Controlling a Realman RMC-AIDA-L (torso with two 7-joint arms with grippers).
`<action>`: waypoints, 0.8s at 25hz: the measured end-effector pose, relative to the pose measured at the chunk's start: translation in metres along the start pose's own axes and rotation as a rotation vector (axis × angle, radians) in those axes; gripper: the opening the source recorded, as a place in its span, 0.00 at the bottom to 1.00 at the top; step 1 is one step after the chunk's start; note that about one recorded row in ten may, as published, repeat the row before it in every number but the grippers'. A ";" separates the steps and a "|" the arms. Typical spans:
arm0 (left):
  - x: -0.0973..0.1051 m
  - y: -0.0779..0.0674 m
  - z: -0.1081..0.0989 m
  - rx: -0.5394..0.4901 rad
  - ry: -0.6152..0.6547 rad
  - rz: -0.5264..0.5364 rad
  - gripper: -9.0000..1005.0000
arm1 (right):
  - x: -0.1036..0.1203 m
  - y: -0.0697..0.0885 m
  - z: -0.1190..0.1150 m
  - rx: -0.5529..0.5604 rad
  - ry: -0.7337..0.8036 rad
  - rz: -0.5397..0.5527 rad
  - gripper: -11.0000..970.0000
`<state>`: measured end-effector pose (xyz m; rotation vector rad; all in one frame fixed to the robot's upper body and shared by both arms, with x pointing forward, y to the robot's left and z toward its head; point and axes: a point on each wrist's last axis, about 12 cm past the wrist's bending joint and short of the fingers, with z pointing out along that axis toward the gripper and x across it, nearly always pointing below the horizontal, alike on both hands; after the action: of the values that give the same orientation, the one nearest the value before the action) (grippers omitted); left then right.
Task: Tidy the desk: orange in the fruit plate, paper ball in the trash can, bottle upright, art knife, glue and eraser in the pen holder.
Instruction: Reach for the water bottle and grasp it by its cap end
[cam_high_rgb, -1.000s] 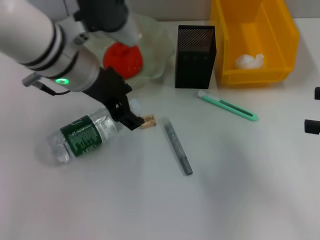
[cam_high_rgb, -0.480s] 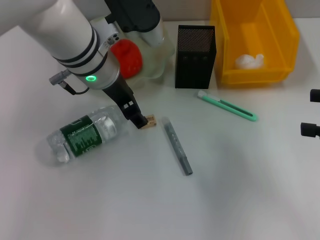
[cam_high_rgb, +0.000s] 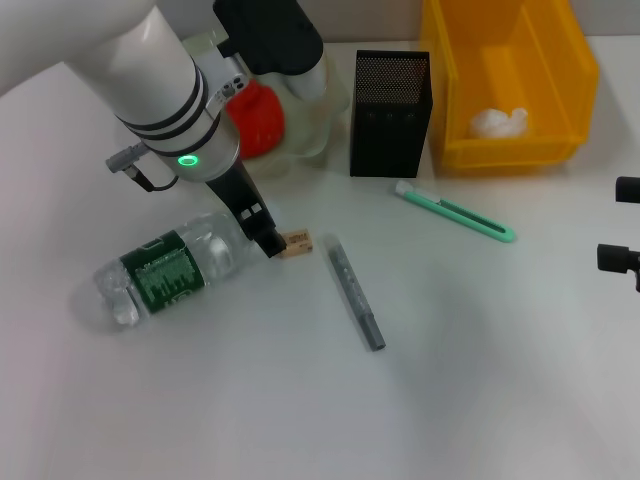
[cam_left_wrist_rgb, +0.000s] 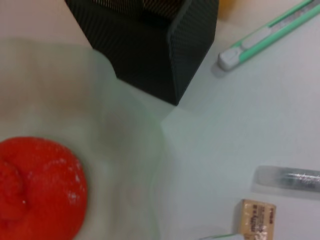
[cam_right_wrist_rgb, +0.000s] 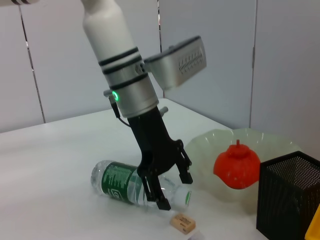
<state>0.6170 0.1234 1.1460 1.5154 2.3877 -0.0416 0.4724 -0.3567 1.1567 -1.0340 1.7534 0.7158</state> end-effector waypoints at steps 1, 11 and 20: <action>0.000 0.001 0.002 0.000 0.007 0.000 0.80 | -0.001 0.000 0.001 -0.001 -0.001 -0.002 0.78; -0.004 0.005 0.011 -0.012 0.029 0.009 0.80 | -0.002 -0.003 0.007 -0.014 -0.012 0.001 0.77; -0.005 0.004 0.015 -0.022 0.043 0.035 0.80 | -0.006 -0.005 0.010 -0.019 -0.016 -0.008 0.77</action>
<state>0.6258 0.1177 1.1340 1.5626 2.3862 0.0259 0.4825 -0.3494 1.1580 -1.0449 1.7311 0.7355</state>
